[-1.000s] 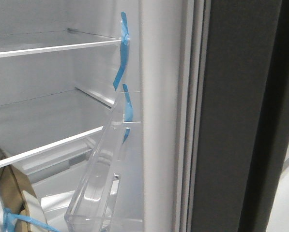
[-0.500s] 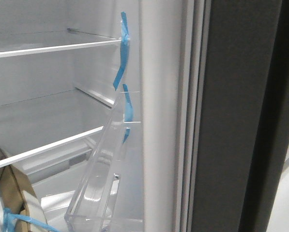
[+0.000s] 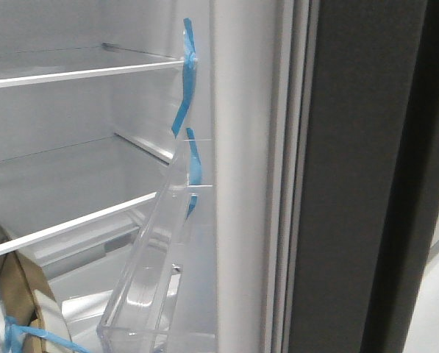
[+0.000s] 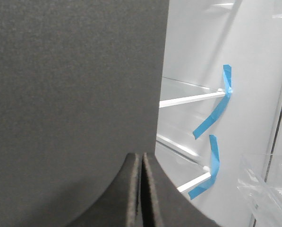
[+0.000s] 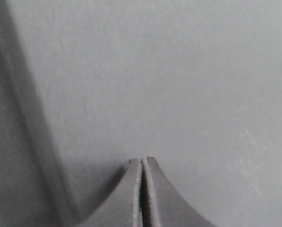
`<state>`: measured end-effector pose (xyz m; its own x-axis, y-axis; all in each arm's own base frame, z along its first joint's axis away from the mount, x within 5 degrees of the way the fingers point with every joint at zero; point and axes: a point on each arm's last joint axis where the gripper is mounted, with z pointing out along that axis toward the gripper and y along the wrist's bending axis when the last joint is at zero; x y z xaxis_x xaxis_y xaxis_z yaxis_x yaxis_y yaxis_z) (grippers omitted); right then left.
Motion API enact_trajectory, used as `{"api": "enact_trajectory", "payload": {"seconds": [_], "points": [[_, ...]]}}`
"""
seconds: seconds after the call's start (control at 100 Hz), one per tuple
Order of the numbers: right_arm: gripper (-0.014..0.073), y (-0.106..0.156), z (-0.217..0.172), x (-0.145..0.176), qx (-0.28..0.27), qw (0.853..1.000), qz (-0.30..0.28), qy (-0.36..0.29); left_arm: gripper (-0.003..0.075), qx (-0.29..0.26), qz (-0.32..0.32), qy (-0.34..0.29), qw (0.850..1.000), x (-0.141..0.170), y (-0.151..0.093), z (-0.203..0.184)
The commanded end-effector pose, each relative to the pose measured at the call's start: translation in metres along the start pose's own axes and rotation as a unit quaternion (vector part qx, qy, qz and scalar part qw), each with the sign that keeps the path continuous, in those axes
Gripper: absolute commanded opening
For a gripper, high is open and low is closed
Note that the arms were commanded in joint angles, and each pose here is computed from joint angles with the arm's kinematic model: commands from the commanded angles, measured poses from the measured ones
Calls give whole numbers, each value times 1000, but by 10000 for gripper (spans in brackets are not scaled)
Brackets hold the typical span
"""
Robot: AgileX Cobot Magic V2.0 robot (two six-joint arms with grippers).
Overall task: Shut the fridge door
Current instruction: 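Push the door with the right gripper toward the fridge body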
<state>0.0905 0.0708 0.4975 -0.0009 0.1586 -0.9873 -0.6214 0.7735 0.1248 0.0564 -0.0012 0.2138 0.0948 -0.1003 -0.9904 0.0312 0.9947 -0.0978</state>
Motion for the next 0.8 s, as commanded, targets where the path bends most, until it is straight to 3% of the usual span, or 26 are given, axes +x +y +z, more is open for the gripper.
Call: {"api": "enact_trajectory", "payload": {"seconds": [0.0, 0.33, 0.79], "points": [[-76, 5, 1, -18, -18, 999, 4, -51, -21, 0, -2, -15, 1000, 4, 1, 2], [-76, 10, 23, -15, -34, 998, 7, -42, -21, 0, -2, -15, 1000, 4, 1, 2], [-76, 23, 81, 6, -64, 997, 12, -39, -21, 0, -2, -15, 1000, 4, 1, 2]]}}
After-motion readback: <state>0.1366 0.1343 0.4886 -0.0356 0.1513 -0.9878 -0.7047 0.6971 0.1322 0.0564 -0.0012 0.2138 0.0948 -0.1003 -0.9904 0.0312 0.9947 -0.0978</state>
